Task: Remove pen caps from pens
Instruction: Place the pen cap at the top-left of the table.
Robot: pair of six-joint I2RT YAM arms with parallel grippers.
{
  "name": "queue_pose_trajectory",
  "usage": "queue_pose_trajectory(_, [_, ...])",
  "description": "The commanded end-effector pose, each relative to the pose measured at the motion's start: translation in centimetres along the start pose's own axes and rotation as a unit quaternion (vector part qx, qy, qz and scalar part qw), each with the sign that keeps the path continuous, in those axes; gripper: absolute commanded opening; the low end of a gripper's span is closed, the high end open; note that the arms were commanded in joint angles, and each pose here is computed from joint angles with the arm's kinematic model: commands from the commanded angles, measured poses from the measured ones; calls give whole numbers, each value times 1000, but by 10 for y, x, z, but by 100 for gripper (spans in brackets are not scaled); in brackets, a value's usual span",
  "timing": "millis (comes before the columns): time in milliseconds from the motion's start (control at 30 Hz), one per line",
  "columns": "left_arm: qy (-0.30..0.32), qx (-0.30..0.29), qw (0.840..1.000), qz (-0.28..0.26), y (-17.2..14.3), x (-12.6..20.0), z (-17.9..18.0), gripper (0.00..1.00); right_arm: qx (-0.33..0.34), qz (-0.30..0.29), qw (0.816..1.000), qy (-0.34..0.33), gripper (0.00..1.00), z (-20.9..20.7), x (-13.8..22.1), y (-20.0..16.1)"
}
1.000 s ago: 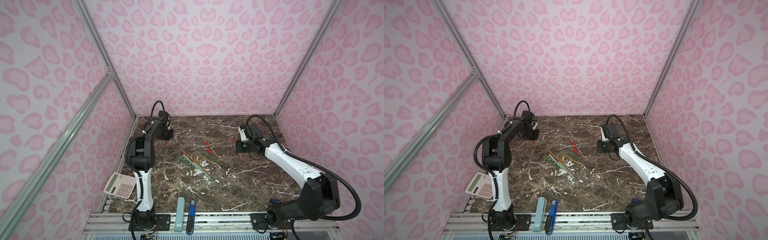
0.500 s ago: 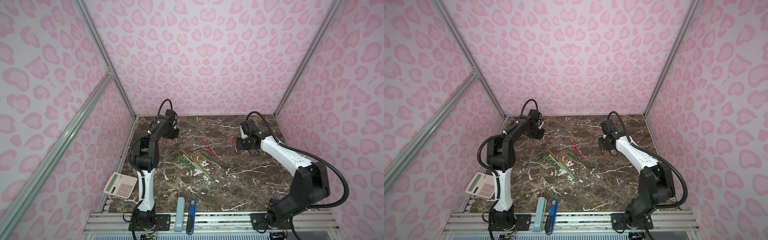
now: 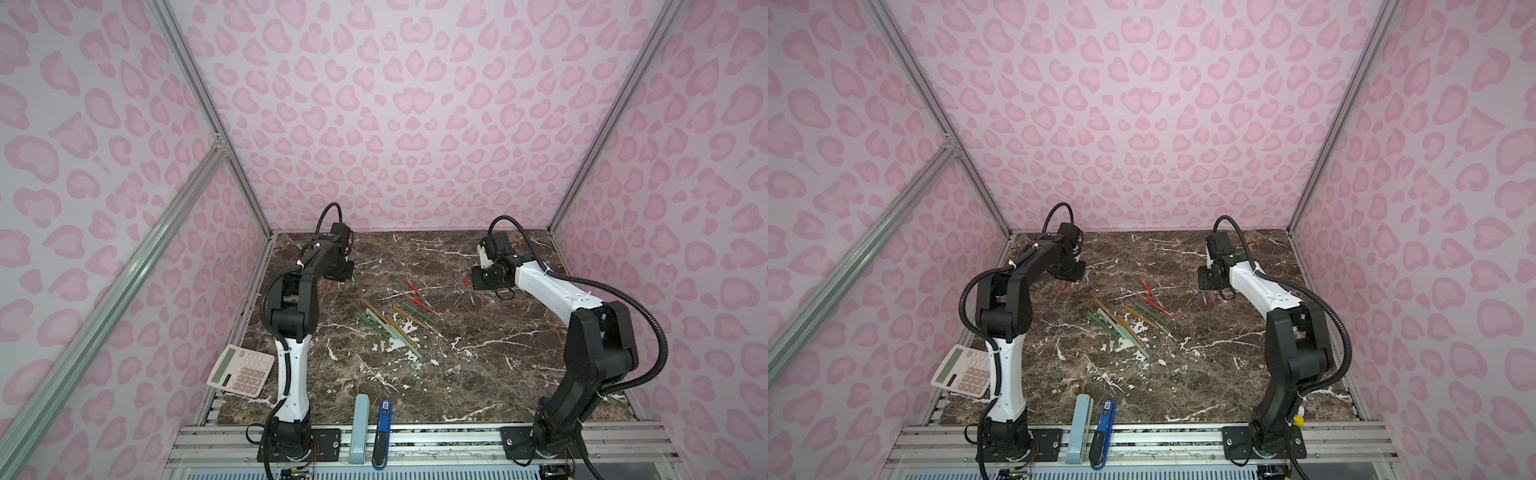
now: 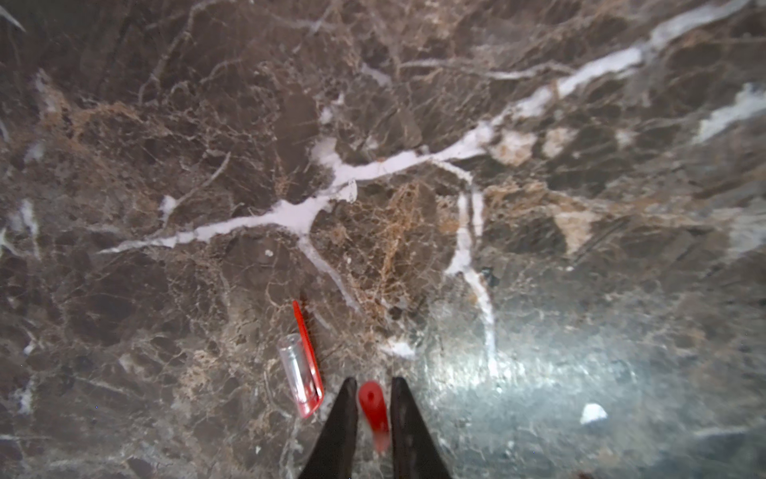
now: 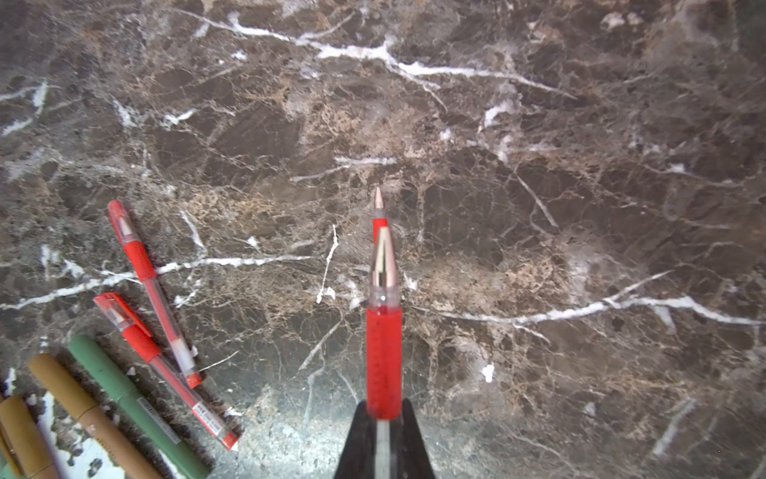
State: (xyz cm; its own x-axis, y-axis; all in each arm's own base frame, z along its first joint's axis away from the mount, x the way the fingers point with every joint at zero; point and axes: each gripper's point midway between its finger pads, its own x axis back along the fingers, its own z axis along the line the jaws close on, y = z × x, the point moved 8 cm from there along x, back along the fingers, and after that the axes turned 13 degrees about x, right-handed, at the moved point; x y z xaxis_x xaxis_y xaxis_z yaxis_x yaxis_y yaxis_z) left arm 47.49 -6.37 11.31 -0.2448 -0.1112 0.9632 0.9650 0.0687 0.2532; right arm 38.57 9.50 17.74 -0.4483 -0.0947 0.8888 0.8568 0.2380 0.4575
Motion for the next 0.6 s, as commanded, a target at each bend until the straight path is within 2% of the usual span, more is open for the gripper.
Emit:
queue_pose_trajectory(0, [21, 2, 1000, 1, 3, -9, 2, 20, 22, 12, 1000, 13, 0, 2, -12, -2])
queue_pose_trajectory(233, [29, -2, 1000, 4, 0, -11, 4, 23, 39, 38, 998, 15, 0, 1, -27, -2])
queue_pose_trajectory(467, [7, 3, 998, -57, 5, 49, 1, 27, 33, 46, 998, 22, 0, 3, -37, 0])
queue_pose_trajectory(533, [1, 6, 997, -81, 5, 71, 1, 38, 34, 51, 998, 20, 0, 2, -41, 0])
queue_pose_trajectory(567, [-1, 8, 996, -93, 3, 83, 1, 48, 34, 52, 998, 19, 0, 2, -42, 0])
